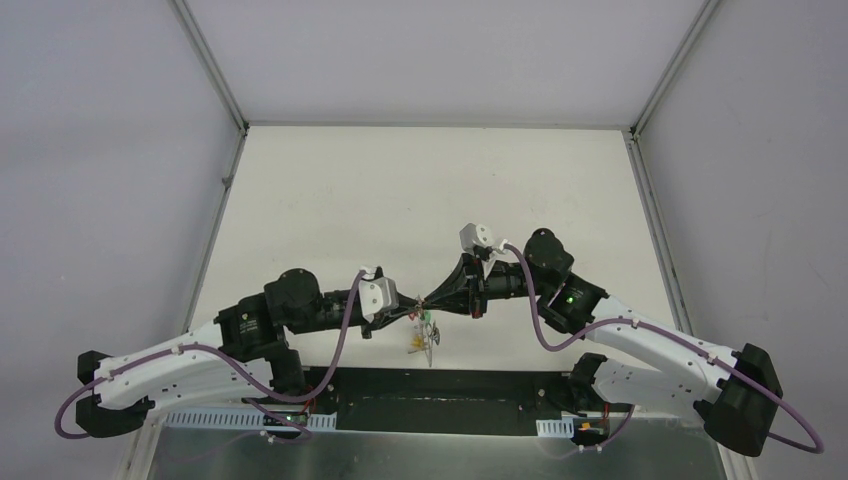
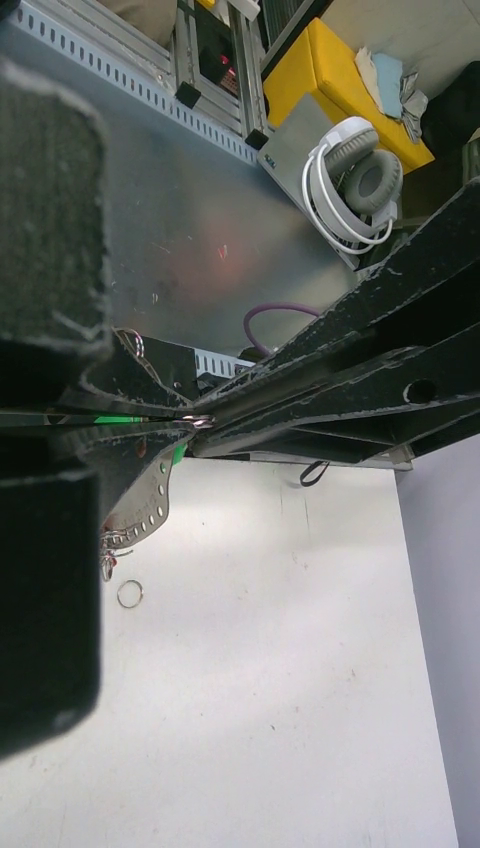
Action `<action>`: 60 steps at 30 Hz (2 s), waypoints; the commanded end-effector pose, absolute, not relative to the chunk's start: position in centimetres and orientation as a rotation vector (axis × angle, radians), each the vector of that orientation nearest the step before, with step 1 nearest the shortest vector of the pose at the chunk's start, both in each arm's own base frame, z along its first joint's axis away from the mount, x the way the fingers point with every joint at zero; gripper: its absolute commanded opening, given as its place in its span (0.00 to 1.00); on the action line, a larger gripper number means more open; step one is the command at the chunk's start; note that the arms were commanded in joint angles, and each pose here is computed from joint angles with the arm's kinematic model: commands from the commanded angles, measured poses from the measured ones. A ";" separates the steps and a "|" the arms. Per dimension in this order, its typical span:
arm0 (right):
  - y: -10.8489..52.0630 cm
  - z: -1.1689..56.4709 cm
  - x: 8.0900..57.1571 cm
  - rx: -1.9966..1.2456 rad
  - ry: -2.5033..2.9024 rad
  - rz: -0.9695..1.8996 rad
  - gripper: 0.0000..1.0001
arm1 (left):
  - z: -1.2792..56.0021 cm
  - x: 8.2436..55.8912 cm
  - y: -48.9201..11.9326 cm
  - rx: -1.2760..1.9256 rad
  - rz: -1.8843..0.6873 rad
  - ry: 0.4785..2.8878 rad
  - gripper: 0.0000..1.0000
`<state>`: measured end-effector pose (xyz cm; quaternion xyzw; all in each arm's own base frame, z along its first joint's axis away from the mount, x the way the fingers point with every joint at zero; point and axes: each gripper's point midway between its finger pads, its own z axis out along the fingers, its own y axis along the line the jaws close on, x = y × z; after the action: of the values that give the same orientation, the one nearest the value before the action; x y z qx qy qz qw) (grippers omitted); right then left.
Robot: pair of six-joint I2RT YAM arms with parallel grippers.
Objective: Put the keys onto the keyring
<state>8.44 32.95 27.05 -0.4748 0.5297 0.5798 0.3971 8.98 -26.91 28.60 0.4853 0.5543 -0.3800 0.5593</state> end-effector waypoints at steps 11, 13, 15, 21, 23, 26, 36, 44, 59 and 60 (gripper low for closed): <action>32.8 31.2 8.5 -1.141 1.178 1.450 0.00 | 28.2 7.6 -28.2 1.209 -0.984 1.300 0.00; 32.7 31.3 8.6 -1.137 1.177 1.449 0.00 | 27.7 7.6 -28.4 1.217 -0.984 1.314 0.00; 32.7 31.4 8.6 -1.132 1.177 1.449 0.00 | 27.2 7.6 -28.5 1.224 -0.978 1.327 0.00; 32.7 31.5 8.7 -1.124 1.173 1.448 0.00 | 27.0 7.9 -28.3 1.215 -0.961 1.334 0.05; 32.7 31.6 8.7 -1.122 1.171 1.449 0.00 | 27.0 7.9 -28.3 1.213 -0.962 1.331 0.07; 32.7 31.4 8.7 -1.122 1.177 1.450 0.00 | 27.1 7.8 -28.3 1.216 -0.969 1.325 0.02; 32.7 31.0 8.7 -1.120 1.190 1.454 0.00 | 29.3 7.9 -28.1 1.098 -1.020 1.265 0.25; 32.7 31.0 8.6 -1.125 1.191 1.460 0.00 | 30.1 8.4 -28.1 1.036 -1.025 1.261 0.24; 32.7 31.0 8.5 -1.127 1.189 1.464 0.00 | 30.9 9.6 -27.5 0.945 -0.992 1.263 0.28; 32.7 31.0 8.5 -1.126 1.189 1.463 0.00 | 31.0 9.6 -27.5 0.945 -0.993 1.262 0.28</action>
<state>8.70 32.85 28.53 -0.4596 0.5192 0.5841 0.4218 9.47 -27.67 28.73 0.4344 0.5637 -0.4112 0.5696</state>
